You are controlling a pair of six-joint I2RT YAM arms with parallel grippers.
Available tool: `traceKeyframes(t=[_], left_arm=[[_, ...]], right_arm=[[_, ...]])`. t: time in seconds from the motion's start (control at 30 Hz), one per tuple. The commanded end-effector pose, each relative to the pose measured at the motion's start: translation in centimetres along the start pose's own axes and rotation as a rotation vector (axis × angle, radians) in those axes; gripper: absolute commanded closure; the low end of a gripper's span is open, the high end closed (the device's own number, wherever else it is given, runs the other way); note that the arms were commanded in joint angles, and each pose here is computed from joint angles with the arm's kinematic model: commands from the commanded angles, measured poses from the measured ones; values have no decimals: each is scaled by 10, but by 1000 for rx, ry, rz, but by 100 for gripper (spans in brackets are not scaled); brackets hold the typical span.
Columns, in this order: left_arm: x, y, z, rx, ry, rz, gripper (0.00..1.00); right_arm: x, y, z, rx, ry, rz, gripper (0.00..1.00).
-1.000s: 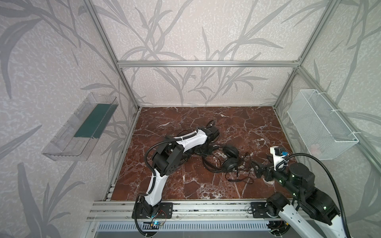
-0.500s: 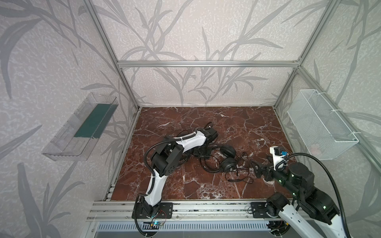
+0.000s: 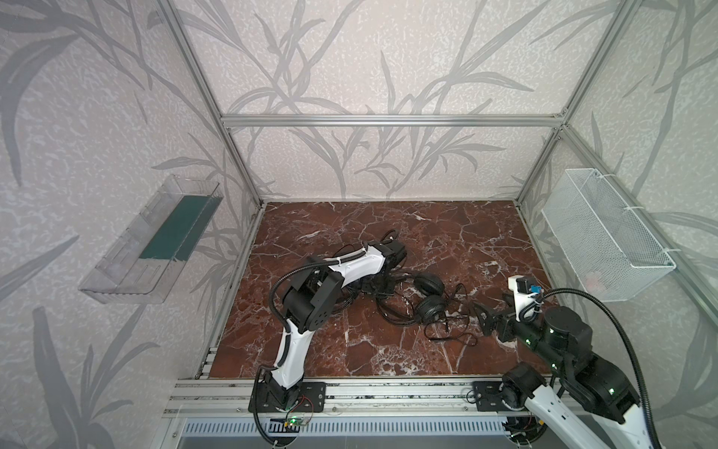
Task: Wrap the headphones
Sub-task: 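Close the left gripper on the headband and start lifting the headphones, then lift the black headphones high with the left gripper, cable dangling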
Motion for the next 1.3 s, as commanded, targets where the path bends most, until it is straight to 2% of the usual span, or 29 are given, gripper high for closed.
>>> traceKeyframes(t=[0.0,0.1,0.3,0.5,0.67,0.8,0.93,1.17,1.27], left_arm=[[-2,2,4,22,-4,4,100],[6,-35,-1,-22,8,-71,100],[13,-137,0,-157,2,-290,100],[2,-236,30,-284,-53,-531,100],[-19,-305,65,-437,-73,-698,100],[-40,-341,86,-495,-53,-764,100],[-62,-363,105,-538,-35,-821,100],[-84,-376,134,-526,-62,-897,100],[-89,-383,140,-541,-65,-932,100]], right_arm=[[2,2,1,11,-4,-7,1],[1,3,2,14,-6,0,1],[3,6,3,22,-1,19,1],[13,1,2,12,15,2,1],[36,-3,4,27,17,-106,1],[57,-3,9,61,14,-176,1],[77,2,24,188,13,-251,1],[94,12,46,399,57,-356,1],[97,18,46,405,100,-360,1]])
Point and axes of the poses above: each gripper's point midway between its finger pads, its own y axis out along the fingers, its own z axis along the line the jaws close on, x = y × z, the point moved 6 cm from there along -y, back along the fingers, and after that the axes turned 11 degrees about -y, right-handed, at the moved point
